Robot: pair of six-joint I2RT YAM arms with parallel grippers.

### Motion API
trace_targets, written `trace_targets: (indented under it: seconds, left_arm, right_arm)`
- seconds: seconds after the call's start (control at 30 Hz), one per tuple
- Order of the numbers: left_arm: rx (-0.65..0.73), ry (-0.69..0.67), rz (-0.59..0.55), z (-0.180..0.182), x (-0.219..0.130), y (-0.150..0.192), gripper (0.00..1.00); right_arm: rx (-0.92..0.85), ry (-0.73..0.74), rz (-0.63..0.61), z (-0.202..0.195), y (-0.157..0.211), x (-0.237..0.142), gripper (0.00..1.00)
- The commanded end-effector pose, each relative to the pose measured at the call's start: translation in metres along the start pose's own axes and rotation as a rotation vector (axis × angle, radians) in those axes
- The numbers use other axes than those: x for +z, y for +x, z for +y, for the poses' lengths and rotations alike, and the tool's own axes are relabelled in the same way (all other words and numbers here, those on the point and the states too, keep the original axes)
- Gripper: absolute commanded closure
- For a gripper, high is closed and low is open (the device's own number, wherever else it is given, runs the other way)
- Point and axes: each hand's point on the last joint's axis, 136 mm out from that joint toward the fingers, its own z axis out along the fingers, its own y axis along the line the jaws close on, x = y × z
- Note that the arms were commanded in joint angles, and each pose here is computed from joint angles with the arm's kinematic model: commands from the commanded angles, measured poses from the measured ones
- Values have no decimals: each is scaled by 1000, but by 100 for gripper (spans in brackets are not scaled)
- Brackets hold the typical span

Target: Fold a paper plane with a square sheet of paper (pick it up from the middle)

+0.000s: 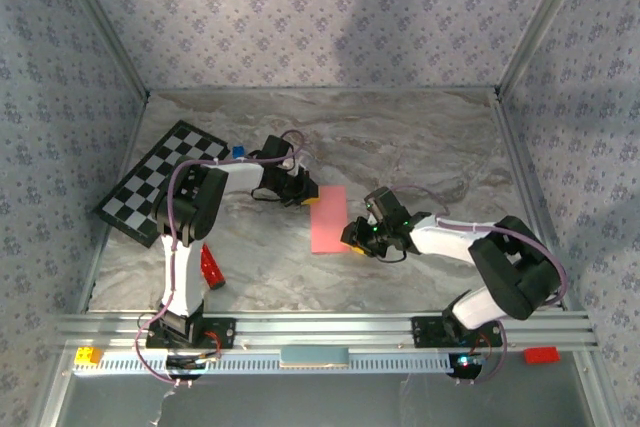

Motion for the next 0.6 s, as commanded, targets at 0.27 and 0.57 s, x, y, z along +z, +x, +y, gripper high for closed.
trace_targets:
  seconds: [0.27, 0.57]
  left_arm:
    - [-88, -73, 42, 34, 12, 14, 90]
    - [-48, -20, 12, 9, 0, 5, 90]
  right_arm:
    - [-21, -54, 10, 14, -3, 3, 64]
    - [-7, 53, -46, -7, -6, -11, 64]
